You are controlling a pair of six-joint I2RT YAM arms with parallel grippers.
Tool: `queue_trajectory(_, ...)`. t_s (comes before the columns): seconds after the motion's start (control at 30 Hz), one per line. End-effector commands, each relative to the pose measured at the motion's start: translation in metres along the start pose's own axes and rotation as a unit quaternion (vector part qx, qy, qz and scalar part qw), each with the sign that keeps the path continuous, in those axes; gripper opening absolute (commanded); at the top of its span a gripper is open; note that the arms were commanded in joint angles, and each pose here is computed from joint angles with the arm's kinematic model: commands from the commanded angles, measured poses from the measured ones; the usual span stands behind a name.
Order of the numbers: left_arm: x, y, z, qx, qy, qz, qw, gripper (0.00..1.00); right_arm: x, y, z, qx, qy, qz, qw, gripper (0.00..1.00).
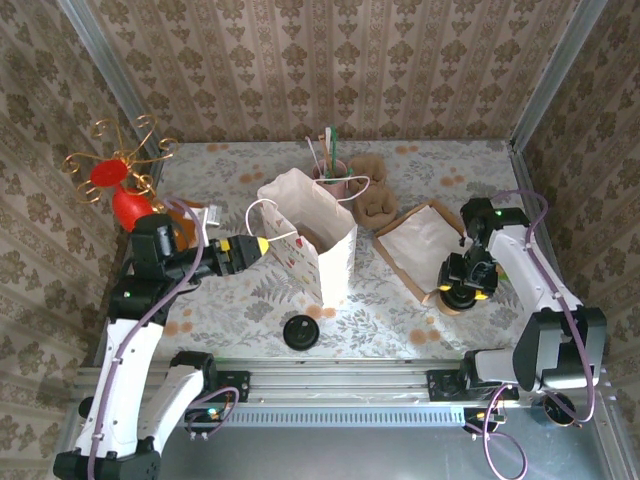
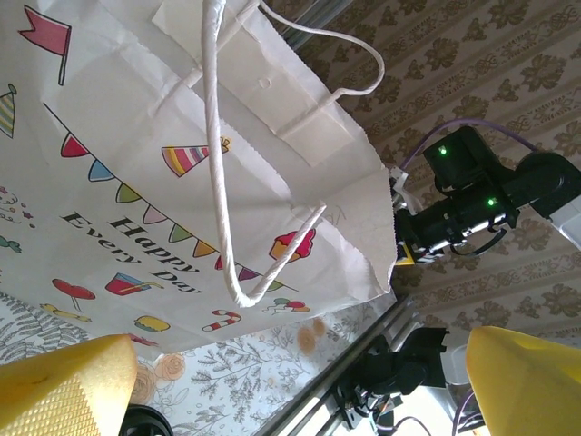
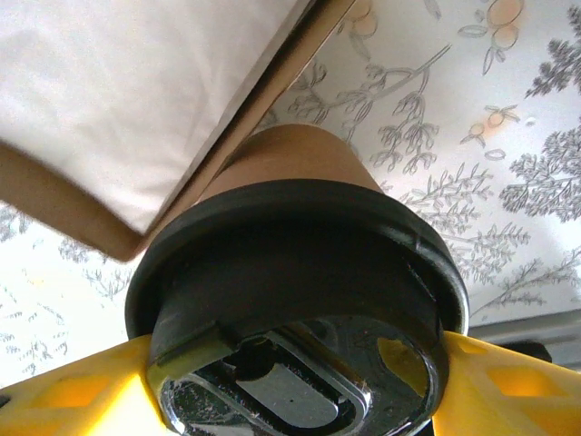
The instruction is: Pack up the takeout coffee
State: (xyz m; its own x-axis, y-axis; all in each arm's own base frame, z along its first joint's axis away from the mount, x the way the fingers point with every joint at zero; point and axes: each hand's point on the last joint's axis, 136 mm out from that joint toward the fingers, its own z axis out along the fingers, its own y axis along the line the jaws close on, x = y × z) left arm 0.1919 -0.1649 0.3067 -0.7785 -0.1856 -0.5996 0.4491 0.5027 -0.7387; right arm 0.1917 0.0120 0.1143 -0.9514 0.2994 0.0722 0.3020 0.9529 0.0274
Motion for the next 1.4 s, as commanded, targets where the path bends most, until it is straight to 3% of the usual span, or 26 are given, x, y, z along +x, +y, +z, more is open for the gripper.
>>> queue_trajectory(0.0,0.003,-0.003,-0.003,0.010,-0.003,-0.001,1.000,0.94,0.015,0.004,-0.019,0.002,0.001,-0.003,1.000,0.65)
queue_trajectory(0.23,0.004,-0.006,-0.005,0.012,-0.007,-0.003,1.000,0.94,0.021,0.012,-0.070,0.045,-0.052,-0.051,0.996,0.65)
queue_trajectory(0.43,0.005,-0.007,-0.007,0.009,-0.011,-0.006,1.000,0.94,0.032,0.073,-0.091,0.015,-0.075,-0.151,0.986,0.64)
queue_trajectory(0.73,0.015,-0.003,-0.012,-0.004,-0.011,-0.020,1.000,0.94,0.030,0.142,-0.035,0.007,-0.038,-0.251,0.967,0.64)
queue_trajectory(0.93,0.018,0.000,-0.013,-0.012,-0.009,-0.029,0.999,0.94,0.032,0.150,-0.001,0.004,-0.013,-0.276,0.961,0.64)
queue_trajectory(1.37,0.013,0.003,-0.008,-0.008,-0.014,-0.043,0.999,0.94,0.029,0.144,0.018,0.030,-0.025,-0.305,0.952,0.71)
